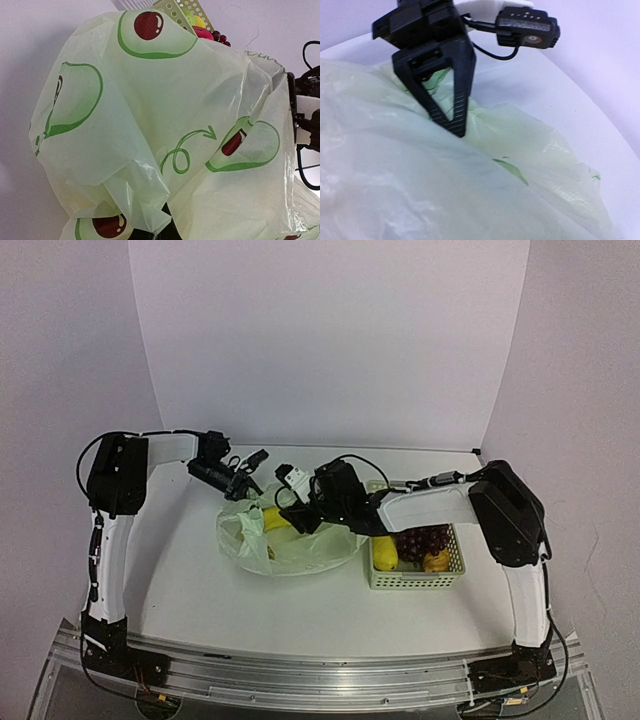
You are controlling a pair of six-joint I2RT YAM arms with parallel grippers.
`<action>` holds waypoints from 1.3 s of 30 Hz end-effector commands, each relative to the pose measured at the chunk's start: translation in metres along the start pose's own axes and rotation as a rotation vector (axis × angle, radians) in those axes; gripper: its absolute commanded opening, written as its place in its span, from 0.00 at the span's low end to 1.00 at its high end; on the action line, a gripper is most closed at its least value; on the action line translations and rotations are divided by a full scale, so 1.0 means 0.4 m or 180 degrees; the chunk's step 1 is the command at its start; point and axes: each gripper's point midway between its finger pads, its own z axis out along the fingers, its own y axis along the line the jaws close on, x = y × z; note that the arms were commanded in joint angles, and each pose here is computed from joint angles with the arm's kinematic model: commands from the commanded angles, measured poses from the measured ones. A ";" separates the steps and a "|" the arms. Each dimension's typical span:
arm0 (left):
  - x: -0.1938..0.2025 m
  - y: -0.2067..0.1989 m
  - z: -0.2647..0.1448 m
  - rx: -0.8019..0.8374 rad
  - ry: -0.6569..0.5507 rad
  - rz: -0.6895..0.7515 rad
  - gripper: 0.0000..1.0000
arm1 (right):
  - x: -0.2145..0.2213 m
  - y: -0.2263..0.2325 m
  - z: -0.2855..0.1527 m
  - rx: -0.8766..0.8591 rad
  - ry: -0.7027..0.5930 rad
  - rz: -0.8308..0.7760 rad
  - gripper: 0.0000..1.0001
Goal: Untie the knot of the plastic bag and take out the fruit
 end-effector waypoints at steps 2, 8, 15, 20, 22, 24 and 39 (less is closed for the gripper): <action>-0.047 -0.021 -0.026 -0.0092 -0.0143 0.0157 0.00 | -0.055 0.146 -0.080 -0.0588 -0.0042 0.0421 0.62; -0.056 -0.016 -0.030 -0.0161 -0.0172 0.0182 0.00 | -0.017 0.208 -0.068 -0.0691 0.0101 0.0623 0.52; -0.070 -0.012 -0.036 -0.0227 -0.0226 0.0197 0.00 | -0.018 0.248 -0.025 -0.0768 0.0184 0.0661 0.49; -0.073 -0.002 -0.050 -0.0288 -0.0303 0.0166 0.00 | -0.019 0.268 -0.063 -0.0706 0.0212 0.0459 0.48; -0.073 0.006 -0.058 -0.0331 -0.0332 0.0140 0.00 | -0.031 0.275 -0.099 -0.0735 0.0178 0.0411 0.48; -0.078 0.014 -0.067 -0.0363 -0.0373 0.0126 0.00 | -0.036 0.291 -0.136 -0.0795 0.0158 0.0332 0.48; -0.073 0.023 -0.072 -0.0408 -0.0421 0.0123 0.00 | -0.003 0.317 -0.079 -0.0752 0.0190 0.0355 0.39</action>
